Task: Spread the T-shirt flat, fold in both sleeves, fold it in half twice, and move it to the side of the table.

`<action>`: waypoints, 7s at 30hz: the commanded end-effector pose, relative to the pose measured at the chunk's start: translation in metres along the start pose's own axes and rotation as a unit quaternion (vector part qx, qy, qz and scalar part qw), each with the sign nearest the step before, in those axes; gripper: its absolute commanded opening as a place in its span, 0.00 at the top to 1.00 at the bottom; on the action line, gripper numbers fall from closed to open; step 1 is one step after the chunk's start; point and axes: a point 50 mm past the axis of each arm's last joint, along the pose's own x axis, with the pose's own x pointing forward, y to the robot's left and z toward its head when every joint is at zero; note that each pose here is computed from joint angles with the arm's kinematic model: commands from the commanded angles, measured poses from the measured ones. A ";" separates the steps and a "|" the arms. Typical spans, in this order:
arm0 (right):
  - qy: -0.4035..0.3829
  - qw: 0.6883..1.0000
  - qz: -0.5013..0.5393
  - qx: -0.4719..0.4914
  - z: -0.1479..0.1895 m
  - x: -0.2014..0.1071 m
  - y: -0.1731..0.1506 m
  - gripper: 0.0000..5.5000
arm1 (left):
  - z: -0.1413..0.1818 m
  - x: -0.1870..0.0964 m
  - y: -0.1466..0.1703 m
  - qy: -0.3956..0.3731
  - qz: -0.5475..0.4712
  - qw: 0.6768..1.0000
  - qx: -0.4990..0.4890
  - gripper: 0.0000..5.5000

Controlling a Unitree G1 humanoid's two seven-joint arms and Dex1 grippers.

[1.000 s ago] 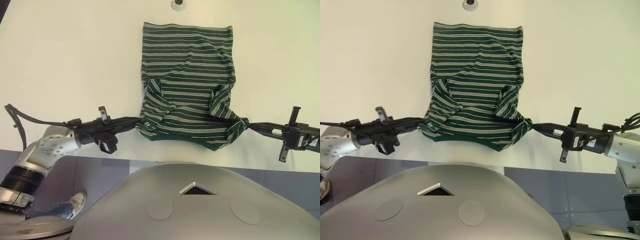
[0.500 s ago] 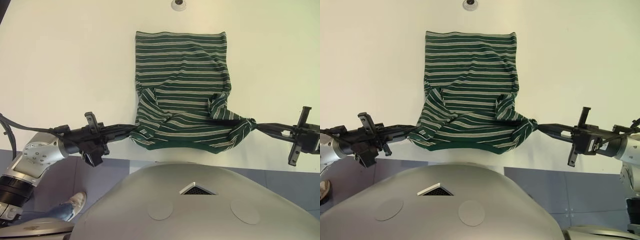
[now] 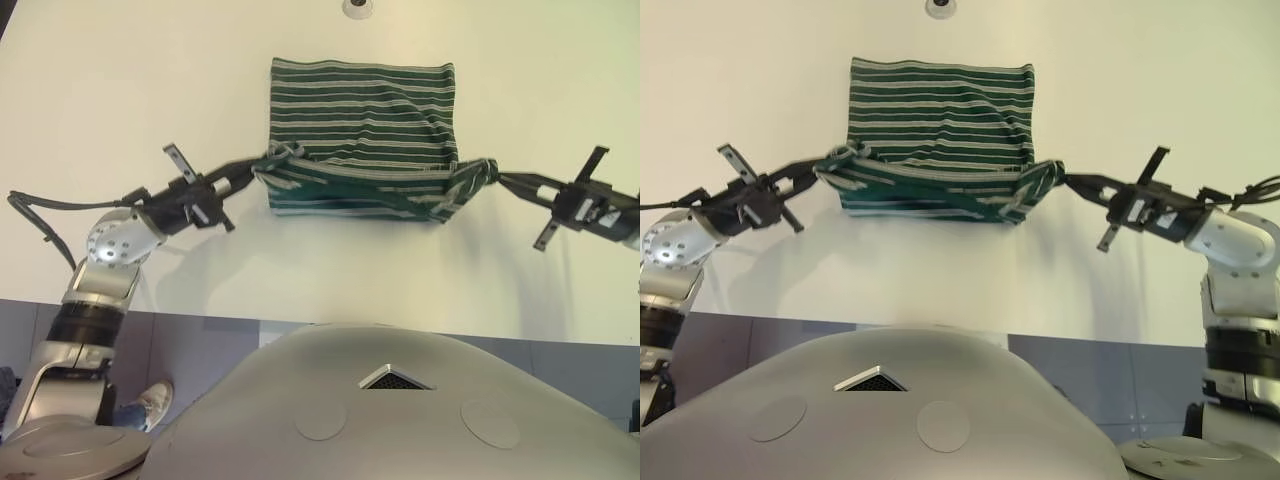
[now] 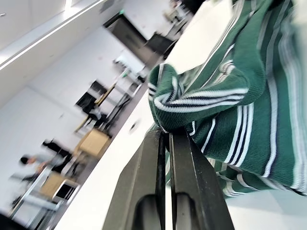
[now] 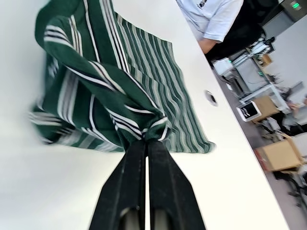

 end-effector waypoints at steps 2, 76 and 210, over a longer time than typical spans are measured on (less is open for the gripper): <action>0.037 0.997 -0.058 -0.032 -0.012 0.027 -0.021 1.00 | -0.023 0.026 0.015 0.067 0.054 0.996 0.006 0.99; -0.006 0.986 0.128 -0.108 0.003 0.052 0.028 0.02 | -0.045 0.075 0.050 0.025 0.299 0.890 -0.342 0.18; -0.090 0.951 0.294 0.045 0.033 0.028 0.121 0.02 | 0.029 -0.038 -0.044 -0.008 -0.201 0.978 0.057 0.02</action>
